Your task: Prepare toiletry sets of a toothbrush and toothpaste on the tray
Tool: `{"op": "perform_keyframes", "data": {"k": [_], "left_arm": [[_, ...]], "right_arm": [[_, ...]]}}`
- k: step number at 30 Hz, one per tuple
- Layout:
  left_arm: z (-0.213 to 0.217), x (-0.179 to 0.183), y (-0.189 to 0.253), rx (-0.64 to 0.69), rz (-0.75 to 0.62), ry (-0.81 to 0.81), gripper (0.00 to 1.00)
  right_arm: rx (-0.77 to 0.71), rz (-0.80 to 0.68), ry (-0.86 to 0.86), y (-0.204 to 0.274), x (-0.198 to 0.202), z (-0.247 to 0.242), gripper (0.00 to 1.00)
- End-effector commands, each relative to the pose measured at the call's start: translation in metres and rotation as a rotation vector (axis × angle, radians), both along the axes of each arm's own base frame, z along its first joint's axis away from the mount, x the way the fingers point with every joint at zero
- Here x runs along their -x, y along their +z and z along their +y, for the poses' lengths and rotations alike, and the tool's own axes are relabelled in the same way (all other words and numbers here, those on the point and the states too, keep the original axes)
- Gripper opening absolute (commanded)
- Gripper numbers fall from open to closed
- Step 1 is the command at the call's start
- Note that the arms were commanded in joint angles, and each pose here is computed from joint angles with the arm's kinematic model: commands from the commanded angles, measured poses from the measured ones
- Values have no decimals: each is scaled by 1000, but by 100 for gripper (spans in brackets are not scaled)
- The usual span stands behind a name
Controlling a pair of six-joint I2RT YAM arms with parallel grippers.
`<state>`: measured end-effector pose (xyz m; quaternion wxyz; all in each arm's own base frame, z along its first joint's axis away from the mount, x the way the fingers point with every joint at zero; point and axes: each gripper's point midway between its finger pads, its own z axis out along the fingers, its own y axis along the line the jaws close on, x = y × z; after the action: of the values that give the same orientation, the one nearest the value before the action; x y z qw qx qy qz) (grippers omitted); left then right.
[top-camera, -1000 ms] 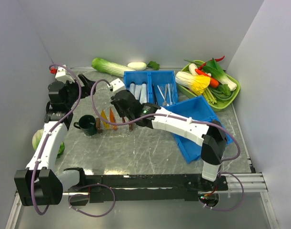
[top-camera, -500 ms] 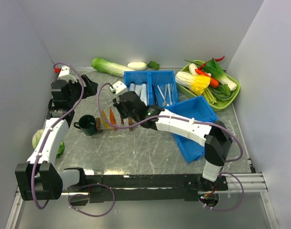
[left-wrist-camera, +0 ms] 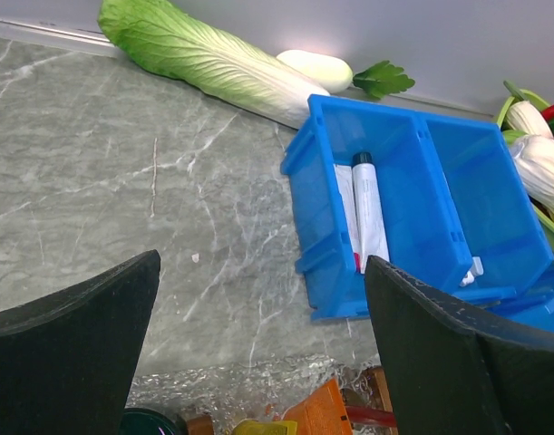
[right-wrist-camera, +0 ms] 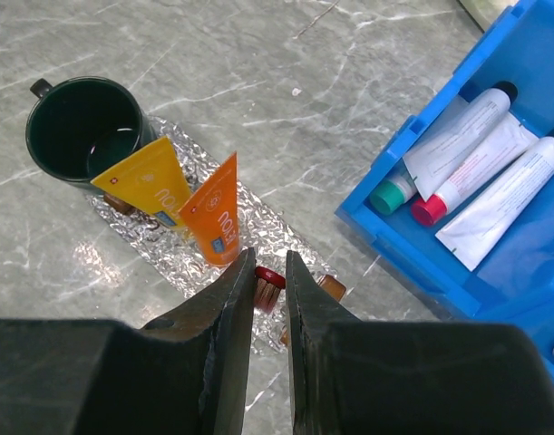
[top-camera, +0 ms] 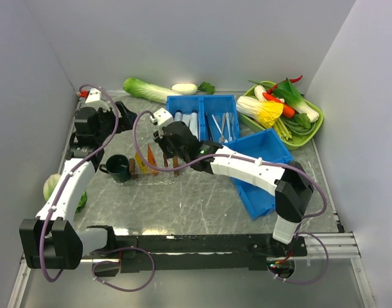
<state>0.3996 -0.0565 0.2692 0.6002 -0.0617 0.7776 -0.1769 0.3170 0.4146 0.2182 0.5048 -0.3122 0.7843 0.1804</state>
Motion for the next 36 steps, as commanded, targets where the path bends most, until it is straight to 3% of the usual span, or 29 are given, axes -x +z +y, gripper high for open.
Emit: {"op": "perform_keyframes", "data": {"k": [1, 36], "left_arm": [[-1, -6, 20, -17, -49, -1, 99], [-3, -7, 21, -14, -52, -10, 99]], "right_arm": [[-81, -57, 21, 40, 2, 10, 0], [13, -8, 26, -7, -2, 17, 0]]}}
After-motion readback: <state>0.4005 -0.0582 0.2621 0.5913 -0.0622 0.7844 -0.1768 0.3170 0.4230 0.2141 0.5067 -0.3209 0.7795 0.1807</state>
